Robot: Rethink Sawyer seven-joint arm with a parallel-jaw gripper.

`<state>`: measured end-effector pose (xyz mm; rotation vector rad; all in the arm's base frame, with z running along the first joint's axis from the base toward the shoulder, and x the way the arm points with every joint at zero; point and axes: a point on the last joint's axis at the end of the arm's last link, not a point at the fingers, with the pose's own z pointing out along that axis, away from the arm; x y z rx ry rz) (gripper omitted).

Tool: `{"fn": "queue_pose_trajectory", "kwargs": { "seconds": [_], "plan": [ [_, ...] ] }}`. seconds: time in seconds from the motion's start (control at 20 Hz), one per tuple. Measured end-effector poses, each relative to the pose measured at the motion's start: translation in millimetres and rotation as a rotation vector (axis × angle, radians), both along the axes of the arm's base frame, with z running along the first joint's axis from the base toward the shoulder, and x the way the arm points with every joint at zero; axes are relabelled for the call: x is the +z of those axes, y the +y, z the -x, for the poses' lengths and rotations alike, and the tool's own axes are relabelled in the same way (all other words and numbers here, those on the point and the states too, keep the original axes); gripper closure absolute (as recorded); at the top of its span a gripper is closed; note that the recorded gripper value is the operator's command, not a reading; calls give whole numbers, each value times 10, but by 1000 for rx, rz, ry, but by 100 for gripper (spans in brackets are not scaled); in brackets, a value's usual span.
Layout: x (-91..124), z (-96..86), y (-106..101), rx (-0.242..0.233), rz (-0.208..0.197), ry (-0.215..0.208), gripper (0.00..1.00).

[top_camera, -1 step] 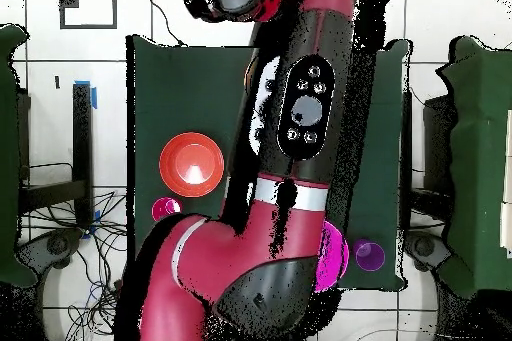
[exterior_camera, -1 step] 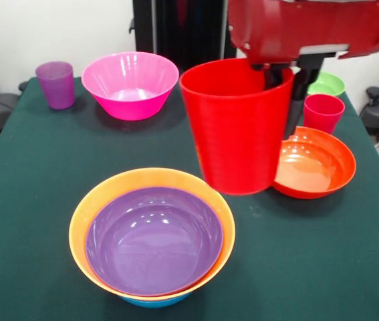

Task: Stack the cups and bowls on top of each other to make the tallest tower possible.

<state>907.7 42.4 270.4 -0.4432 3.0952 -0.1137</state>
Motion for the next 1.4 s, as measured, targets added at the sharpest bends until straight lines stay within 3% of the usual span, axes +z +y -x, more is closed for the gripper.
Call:
{"fn": "queue_pose_trajectory", "kwargs": {
  "seconds": [0.25,0.5,0.95,1.4],
  "plan": [
    [-43,-34,-190,-17,10,5,100],
    [-167,-25,-255,-21,26,22,100],
    [-425,-5,-168,-1,77,14,100],
    [-761,105,-14,-2,134,-42,100]
  ]
}}
